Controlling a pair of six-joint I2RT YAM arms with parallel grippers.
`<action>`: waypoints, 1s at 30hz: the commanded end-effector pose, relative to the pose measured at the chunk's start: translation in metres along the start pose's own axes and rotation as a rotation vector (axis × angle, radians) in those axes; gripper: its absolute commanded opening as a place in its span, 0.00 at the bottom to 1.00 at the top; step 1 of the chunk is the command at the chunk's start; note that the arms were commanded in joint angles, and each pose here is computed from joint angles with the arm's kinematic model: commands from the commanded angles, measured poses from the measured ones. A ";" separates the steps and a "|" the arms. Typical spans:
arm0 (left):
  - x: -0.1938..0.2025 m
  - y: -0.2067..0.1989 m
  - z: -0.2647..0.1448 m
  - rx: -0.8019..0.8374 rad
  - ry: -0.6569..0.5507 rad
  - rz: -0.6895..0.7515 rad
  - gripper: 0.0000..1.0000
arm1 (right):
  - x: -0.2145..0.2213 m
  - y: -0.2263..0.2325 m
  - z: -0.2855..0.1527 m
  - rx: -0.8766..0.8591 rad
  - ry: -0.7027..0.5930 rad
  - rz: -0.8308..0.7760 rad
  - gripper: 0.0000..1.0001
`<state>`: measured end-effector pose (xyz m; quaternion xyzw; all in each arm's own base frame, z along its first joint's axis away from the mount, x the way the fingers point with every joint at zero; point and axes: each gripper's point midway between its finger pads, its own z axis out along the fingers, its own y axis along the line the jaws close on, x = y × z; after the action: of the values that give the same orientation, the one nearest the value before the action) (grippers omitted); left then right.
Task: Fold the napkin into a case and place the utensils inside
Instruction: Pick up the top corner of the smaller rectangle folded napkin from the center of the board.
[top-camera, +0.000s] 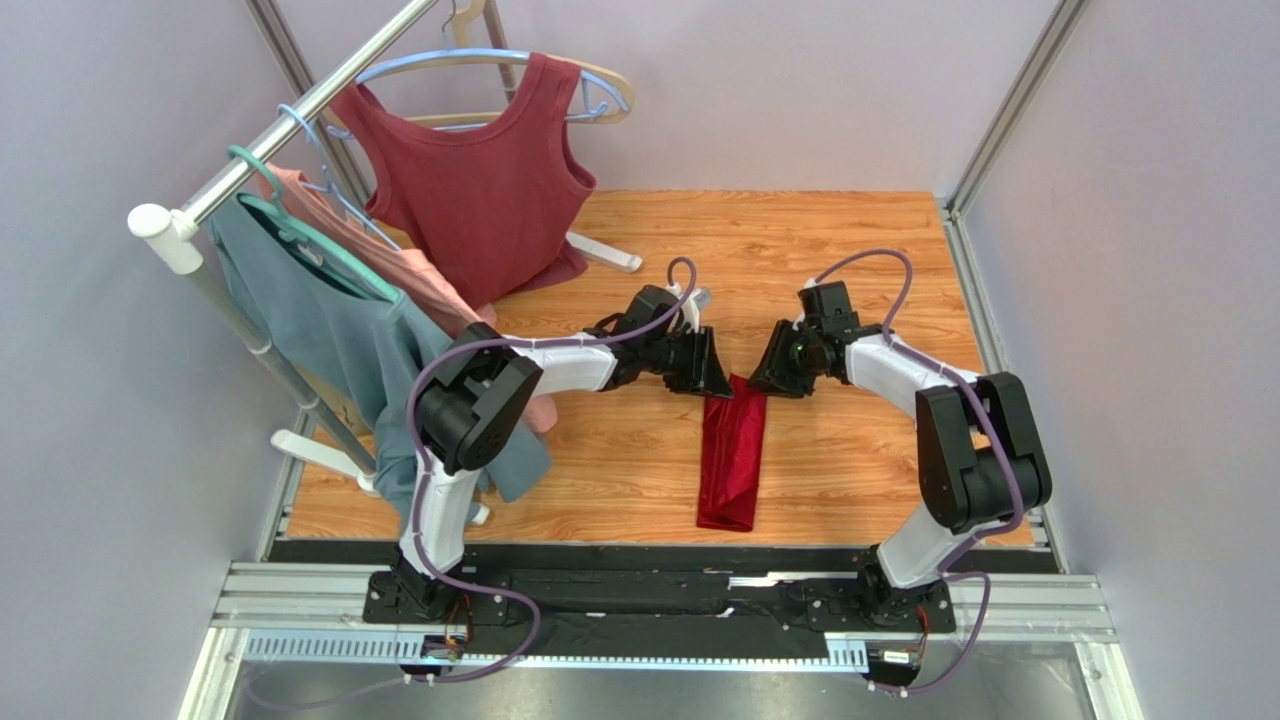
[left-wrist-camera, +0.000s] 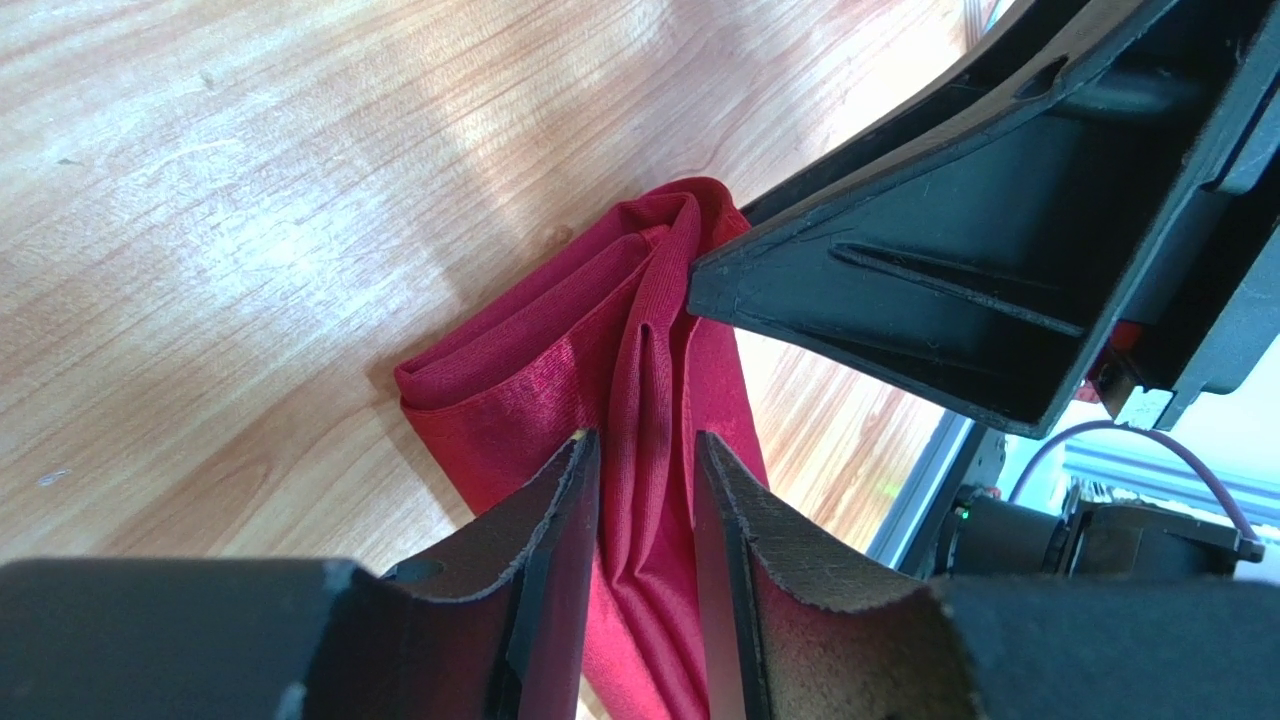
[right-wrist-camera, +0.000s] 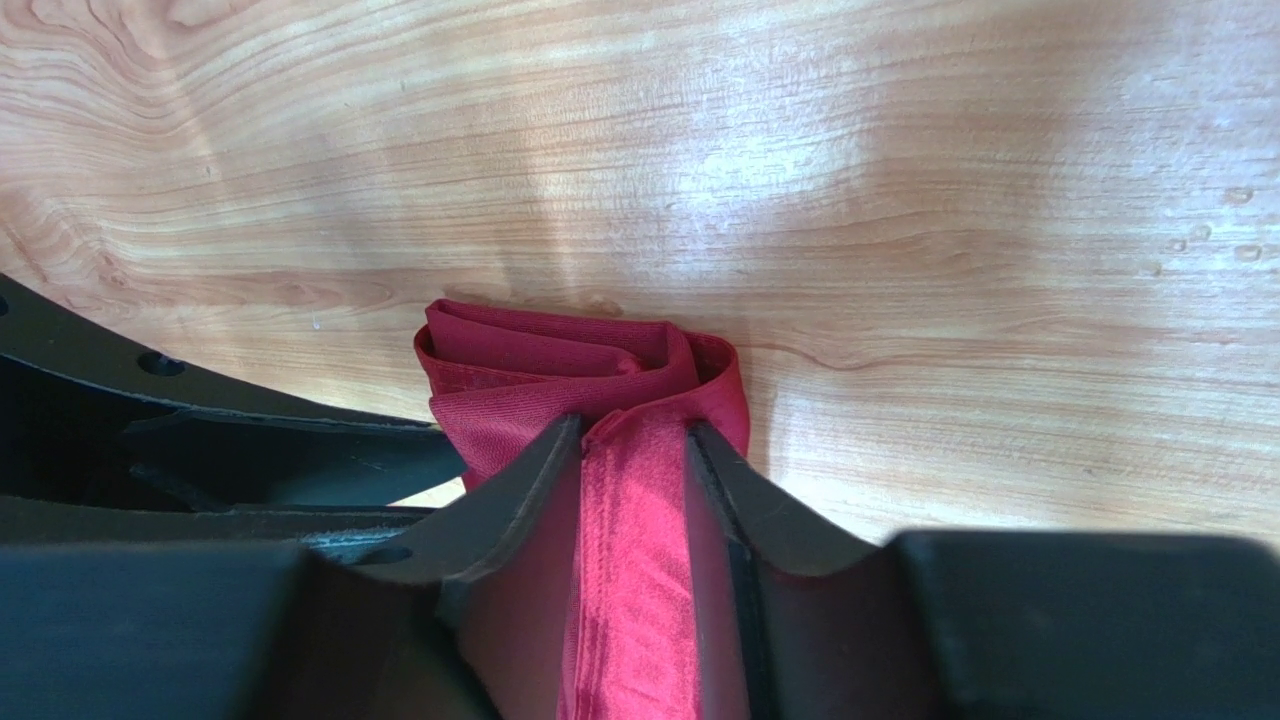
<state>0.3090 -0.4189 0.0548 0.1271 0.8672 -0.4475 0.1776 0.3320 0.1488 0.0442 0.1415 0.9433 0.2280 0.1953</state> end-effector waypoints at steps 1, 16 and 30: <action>-0.017 -0.014 0.003 0.048 -0.027 0.025 0.34 | -0.011 0.011 0.001 -0.021 -0.024 -0.021 0.30; -0.015 -0.010 0.004 0.036 -0.018 0.027 0.34 | -0.014 0.025 -0.008 -0.063 -0.043 -0.070 0.00; -0.015 -0.004 0.008 0.017 -0.011 0.029 0.08 | 0.003 0.051 -0.019 -0.180 0.002 -0.100 0.00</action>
<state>0.3130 -0.4236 0.0540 0.1319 0.8667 -0.4480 0.1755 0.3283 0.1741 0.0733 0.0969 0.9340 0.2733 0.2086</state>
